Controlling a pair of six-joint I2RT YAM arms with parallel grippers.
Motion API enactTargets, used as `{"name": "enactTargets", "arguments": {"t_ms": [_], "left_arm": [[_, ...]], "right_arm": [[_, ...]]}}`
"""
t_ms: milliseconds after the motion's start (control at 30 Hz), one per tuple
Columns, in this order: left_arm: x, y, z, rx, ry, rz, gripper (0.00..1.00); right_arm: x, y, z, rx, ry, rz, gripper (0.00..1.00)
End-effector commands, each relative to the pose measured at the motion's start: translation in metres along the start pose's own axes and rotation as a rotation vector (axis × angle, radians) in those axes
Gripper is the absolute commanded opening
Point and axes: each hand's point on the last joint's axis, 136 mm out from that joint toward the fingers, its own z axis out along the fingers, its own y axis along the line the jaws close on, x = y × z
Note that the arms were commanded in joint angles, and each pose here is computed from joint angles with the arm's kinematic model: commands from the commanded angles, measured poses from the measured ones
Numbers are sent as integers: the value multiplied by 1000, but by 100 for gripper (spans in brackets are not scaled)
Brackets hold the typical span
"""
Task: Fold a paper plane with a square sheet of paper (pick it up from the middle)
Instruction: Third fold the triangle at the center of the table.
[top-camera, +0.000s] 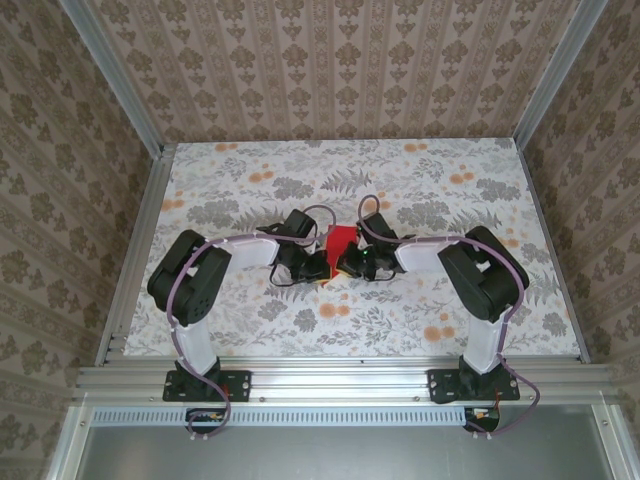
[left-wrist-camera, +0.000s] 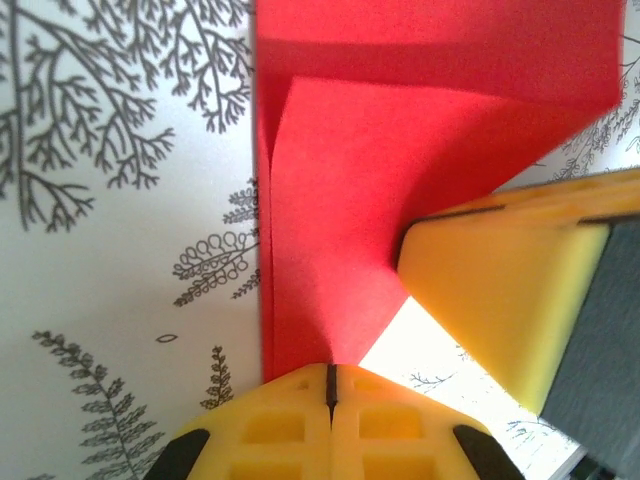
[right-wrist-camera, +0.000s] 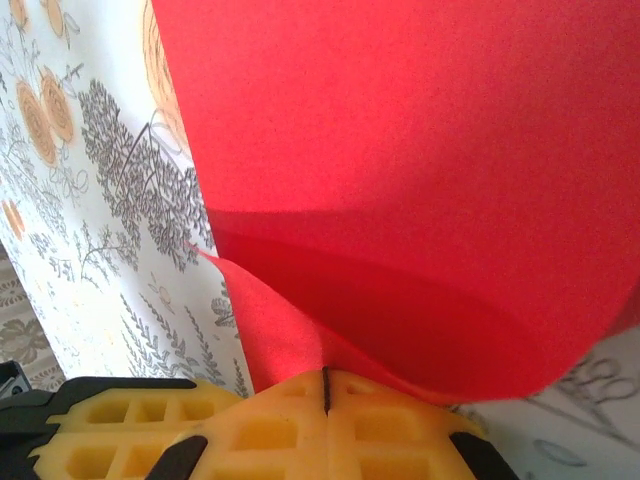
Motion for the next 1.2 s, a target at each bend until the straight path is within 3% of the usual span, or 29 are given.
{"name": "enactTargets", "arguments": {"t_ms": [0, 367, 633, 800, 967, 1167], "left_arm": [[27, 41, 8, -157, 95, -34, 0], [30, 48, 12, -174, 115, -34, 0], [1, 6, -8, -79, 29, 62, 3], [-24, -34, -41, 15, -114, 133, 20], [-30, -33, -44, 19, -200, 133, 35], [-40, -30, -31, -7, -218, 117, 38]], "right_arm": [[-25, -52, -6, 150, -53, 47, 2], [-72, -72, -37, 153, -139, 49, 3], [-77, -25, -87, 72, -236, -83, 8], [-57, -16, -97, 29, -241, -109, 26], [-45, -17, -102, -43, -277, -76, 53], [-38, -16, -96, -93, -291, -42, 71]]}}
